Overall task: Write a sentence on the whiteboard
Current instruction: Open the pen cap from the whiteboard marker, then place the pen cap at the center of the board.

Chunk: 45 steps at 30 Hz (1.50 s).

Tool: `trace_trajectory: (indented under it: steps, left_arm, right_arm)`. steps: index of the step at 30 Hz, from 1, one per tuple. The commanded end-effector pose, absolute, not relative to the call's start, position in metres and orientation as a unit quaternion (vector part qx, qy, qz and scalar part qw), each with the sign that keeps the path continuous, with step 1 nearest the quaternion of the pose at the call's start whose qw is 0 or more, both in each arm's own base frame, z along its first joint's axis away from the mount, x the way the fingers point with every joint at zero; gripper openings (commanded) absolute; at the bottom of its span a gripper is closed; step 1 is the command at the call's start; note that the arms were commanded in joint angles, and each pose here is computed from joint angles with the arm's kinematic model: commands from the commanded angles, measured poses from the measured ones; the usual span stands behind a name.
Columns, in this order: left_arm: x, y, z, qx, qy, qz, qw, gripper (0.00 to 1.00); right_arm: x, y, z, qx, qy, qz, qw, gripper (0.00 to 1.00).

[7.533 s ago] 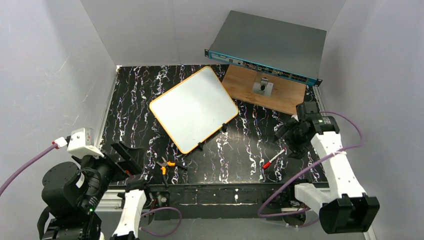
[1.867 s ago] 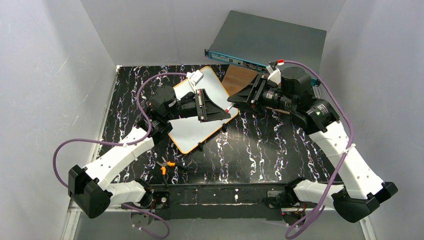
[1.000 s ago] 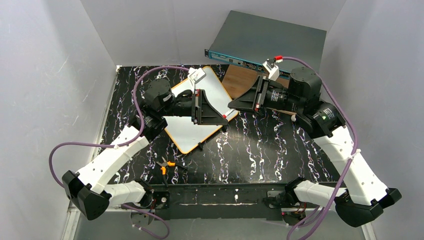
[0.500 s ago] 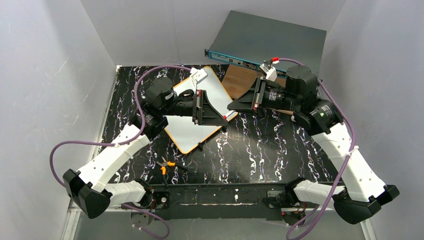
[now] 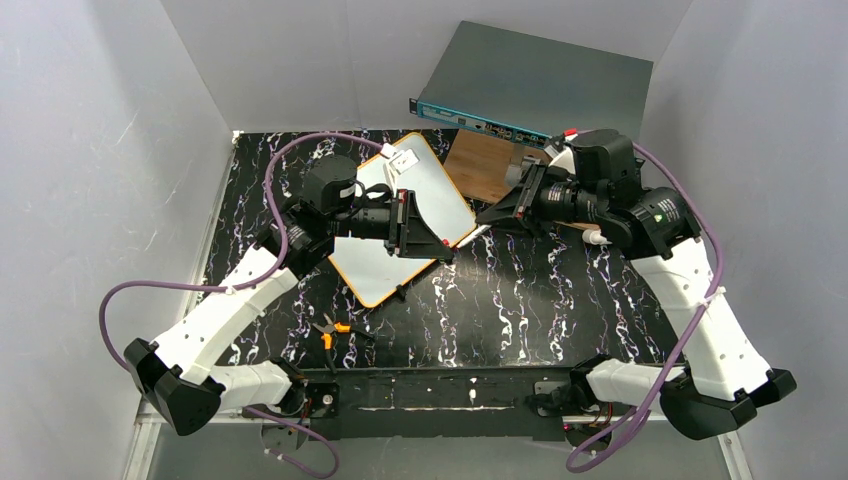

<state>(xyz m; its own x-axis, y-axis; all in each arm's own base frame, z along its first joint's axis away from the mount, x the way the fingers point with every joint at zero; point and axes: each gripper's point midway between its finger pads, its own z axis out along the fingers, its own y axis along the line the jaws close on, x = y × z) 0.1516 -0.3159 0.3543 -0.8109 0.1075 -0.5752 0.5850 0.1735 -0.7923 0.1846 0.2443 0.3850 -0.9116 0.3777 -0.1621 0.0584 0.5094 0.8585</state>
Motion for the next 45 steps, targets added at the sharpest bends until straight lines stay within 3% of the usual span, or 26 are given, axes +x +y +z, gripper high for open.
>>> trace_trajectory:
  steps: [1, 11, 23, 29, 33, 45]
  left_arm:
    - [0.155, -0.312, 0.366, 0.243, 0.731, -0.595, 0.229, 0.0]
    - [0.154, -0.306, 0.338, 0.231, 0.755, -0.572, 0.22, 0.0]
    - [0.187, -0.291, 0.219, 0.205, 0.858, -0.381, 0.279, 0.0]
    - [0.203, -0.306, 0.164, 0.28, 0.848, -0.273, 0.356, 0.0]
    - [0.215, -0.318, 0.136, 0.31, 0.85, -0.213, 0.369, 0.0]
    - [0.214, -0.371, 0.071, 0.421, 0.798, -0.148, 0.406, 0.0]
  right_arm:
    - [0.174, 0.231, 0.381, 0.138, 0.858, 0.466, 0.164, 0.01]
    - [0.184, 0.197, 0.382, 0.16, 0.862, 0.429, 0.216, 0.01]
    - [0.182, 0.168, 0.383, 0.154, 0.875, 0.375, 0.263, 0.01]
    - [0.183, 0.163, 0.385, 0.156, 0.876, 0.363, 0.276, 0.01]
    - [0.185, 0.157, 0.388, 0.167, 0.874, 0.355, 0.287, 0.01]
    - [0.173, 0.139, 0.389, 0.198, 0.861, 0.344, 0.319, 0.01]
